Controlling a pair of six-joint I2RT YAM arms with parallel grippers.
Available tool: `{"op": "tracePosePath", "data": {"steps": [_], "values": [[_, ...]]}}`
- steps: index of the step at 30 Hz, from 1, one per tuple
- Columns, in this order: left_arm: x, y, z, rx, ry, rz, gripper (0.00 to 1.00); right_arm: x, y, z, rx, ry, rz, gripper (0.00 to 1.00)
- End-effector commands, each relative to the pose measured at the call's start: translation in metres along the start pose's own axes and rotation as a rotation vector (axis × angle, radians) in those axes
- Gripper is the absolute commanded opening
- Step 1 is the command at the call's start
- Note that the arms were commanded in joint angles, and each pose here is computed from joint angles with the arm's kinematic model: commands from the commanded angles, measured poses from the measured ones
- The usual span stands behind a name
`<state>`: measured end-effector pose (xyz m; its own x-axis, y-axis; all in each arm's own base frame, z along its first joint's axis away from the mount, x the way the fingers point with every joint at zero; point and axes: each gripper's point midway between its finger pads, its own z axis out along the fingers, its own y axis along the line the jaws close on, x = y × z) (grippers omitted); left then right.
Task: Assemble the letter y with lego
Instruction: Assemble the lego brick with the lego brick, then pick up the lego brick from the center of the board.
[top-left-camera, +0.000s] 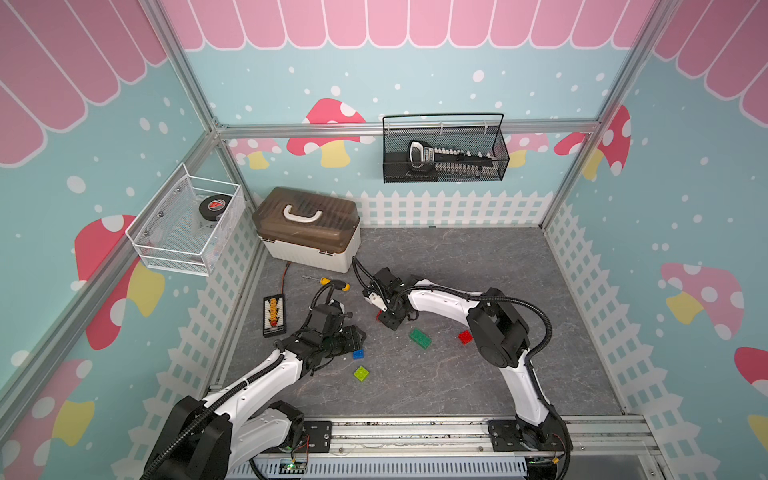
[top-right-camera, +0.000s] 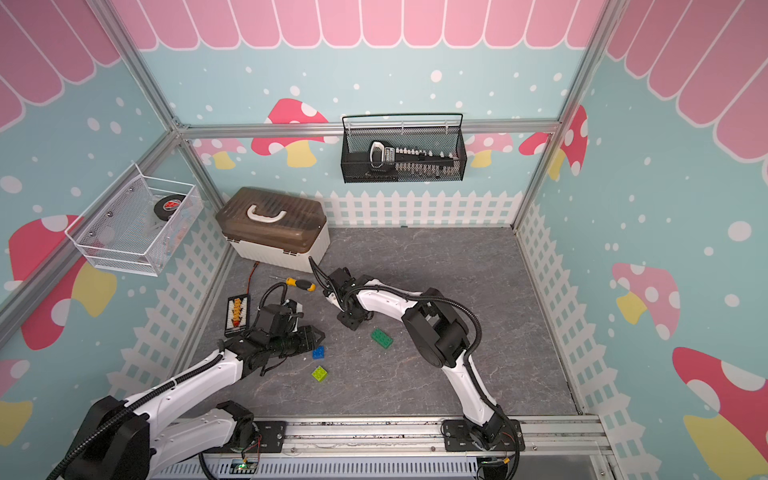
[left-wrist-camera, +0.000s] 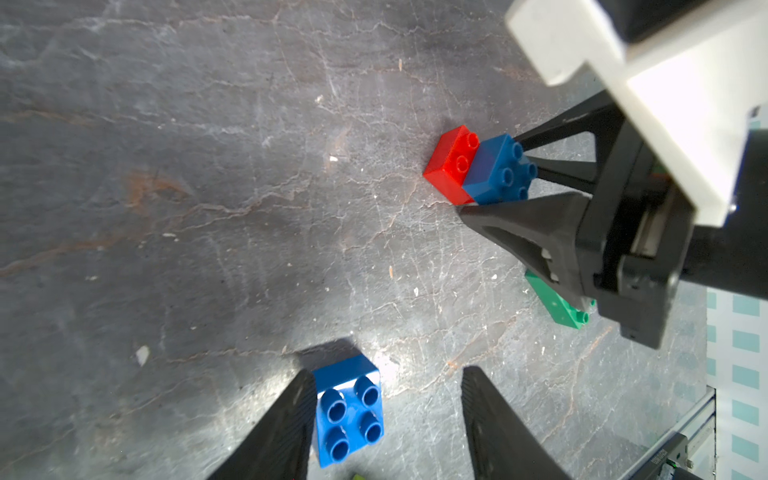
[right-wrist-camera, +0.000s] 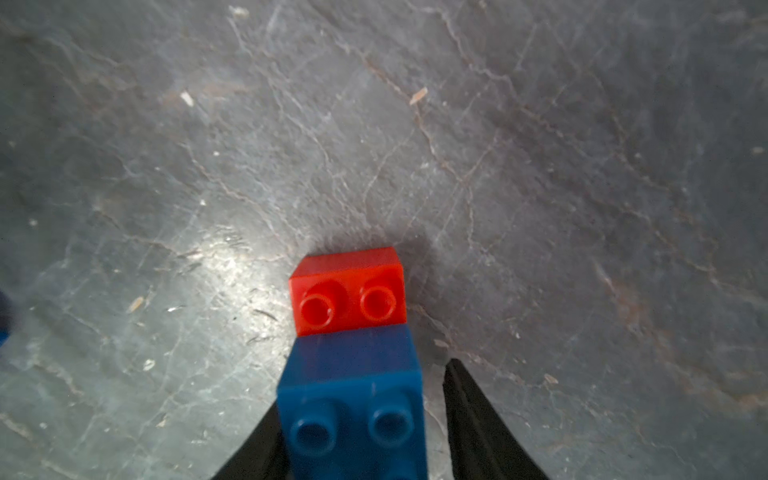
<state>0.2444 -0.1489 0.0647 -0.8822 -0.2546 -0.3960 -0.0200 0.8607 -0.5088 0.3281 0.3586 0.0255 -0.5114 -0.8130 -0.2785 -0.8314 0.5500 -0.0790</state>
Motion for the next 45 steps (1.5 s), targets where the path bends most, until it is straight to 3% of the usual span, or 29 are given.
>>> {"op": "tracePosePath", "data": {"steps": [1, 11, 20, 28, 32, 39, 45], "values": [[-0.003, 0.002, -0.003, -0.017, -0.01, -0.012, 0.58, -0.003, -0.005, -0.021, 0.021, -0.018, -0.005, 0.52], [-0.006, -0.01, -0.011, 0.021, -0.003, -0.006, 0.61, 0.009, -0.014, -0.083, 0.058, -0.161, 0.08, 0.57], [0.007, -0.026, -0.013, 0.028, 0.027, 0.037, 0.61, 0.079, -0.039, -0.105, 0.11, -0.188, 0.302, 0.66], [0.012, -0.047, -0.012, 0.059, 0.052, 0.095, 0.61, 0.165, -0.077, -0.1, 0.185, -0.074, 0.545, 0.68], [0.014, -0.058, -0.006, 0.07, 0.065, 0.12, 0.61, 0.192, -0.084, -0.093, 0.189, -0.018, 0.611, 0.68], [0.017, -0.062, 0.003, 0.072, 0.079, 0.126, 0.61, 0.211, -0.077, -0.074, 0.151, 0.063, 0.626, 0.68], [0.019, -0.061, 0.004, 0.07, 0.083, 0.127, 0.61, 0.217, -0.075, -0.06, 0.113, 0.096, 0.639, 0.6]]}}
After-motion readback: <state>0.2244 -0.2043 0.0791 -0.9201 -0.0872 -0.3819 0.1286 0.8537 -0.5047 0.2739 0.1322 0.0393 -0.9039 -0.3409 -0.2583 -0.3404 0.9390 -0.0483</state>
